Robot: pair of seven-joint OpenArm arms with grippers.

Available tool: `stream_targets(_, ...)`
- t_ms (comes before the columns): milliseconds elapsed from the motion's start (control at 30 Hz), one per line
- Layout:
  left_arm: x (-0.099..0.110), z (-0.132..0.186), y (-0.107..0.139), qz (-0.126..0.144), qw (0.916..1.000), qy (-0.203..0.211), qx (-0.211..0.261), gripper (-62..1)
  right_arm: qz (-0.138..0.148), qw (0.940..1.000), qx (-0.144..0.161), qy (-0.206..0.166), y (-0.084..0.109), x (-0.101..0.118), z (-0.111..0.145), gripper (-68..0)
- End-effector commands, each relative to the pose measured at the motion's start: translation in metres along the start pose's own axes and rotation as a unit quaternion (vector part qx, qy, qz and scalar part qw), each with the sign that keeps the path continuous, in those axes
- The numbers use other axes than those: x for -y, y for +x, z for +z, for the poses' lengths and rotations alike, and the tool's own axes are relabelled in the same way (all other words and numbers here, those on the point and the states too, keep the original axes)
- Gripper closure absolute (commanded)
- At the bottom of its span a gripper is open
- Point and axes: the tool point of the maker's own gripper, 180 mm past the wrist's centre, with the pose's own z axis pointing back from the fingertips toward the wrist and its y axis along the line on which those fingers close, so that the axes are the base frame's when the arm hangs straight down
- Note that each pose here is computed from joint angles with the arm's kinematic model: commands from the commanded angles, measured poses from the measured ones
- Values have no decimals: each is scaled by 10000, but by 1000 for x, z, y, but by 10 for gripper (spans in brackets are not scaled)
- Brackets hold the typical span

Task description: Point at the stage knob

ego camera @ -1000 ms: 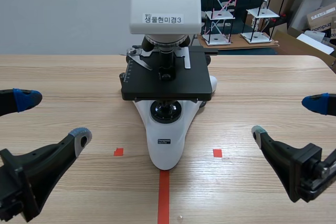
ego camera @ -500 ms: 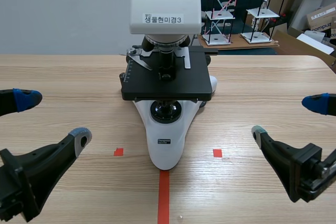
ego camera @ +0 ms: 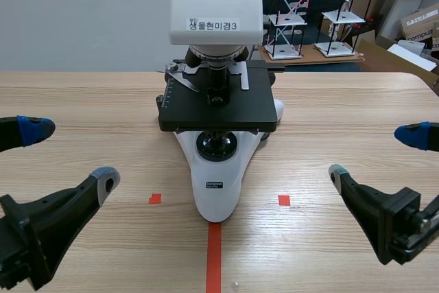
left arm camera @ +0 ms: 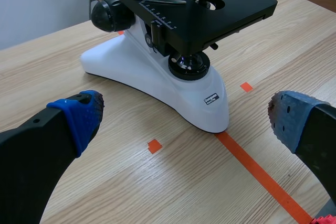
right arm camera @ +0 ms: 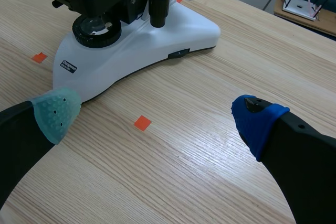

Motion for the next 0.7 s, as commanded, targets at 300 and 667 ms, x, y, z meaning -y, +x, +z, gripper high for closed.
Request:
stream_targets(300,1,-1,7,9,9999,-18,149,-623,21,9999,109,-5,6,2,0,-638)
stream_targets(667,1,0,18,5,9990,-19,452,-623,21,9999,109,-5,6,2,0,-638)
